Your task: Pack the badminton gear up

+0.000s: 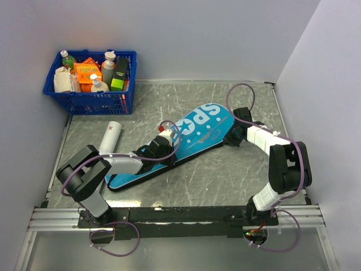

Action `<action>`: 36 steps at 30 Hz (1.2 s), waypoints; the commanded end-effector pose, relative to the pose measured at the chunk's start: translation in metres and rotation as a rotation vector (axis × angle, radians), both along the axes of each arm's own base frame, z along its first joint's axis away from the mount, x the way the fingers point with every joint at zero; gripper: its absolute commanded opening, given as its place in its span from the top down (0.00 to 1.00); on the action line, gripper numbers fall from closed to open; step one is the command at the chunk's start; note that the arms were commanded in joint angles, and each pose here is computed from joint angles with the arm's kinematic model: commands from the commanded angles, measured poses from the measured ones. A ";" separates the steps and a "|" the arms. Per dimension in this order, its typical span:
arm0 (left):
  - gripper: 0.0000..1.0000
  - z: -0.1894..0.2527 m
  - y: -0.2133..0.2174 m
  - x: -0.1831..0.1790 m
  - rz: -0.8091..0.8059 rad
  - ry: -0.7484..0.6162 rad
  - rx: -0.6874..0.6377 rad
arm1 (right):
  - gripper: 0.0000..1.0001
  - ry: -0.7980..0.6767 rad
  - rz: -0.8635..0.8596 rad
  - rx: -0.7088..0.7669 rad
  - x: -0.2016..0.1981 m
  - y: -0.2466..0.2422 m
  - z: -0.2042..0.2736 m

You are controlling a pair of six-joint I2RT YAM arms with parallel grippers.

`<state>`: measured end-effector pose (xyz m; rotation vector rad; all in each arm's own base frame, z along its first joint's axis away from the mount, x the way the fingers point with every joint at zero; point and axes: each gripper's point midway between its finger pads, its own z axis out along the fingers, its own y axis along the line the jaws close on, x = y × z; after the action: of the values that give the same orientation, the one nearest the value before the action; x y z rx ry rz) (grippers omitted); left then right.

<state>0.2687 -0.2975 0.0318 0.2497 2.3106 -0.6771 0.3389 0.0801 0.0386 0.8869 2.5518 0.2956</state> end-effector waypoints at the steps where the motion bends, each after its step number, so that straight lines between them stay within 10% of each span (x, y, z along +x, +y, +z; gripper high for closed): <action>1: 0.93 -0.002 0.003 -0.002 -0.010 -0.001 0.009 | 0.76 -0.093 0.013 0.035 0.018 0.008 0.034; 36: 0.93 -0.005 0.005 -0.002 -0.008 0.007 0.014 | 0.77 0.021 -0.040 -0.091 -0.003 -0.012 -0.018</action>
<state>0.2695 -0.2963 0.0315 0.2459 2.3122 -0.6750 0.3513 0.0907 0.0265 0.8854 2.5446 0.3216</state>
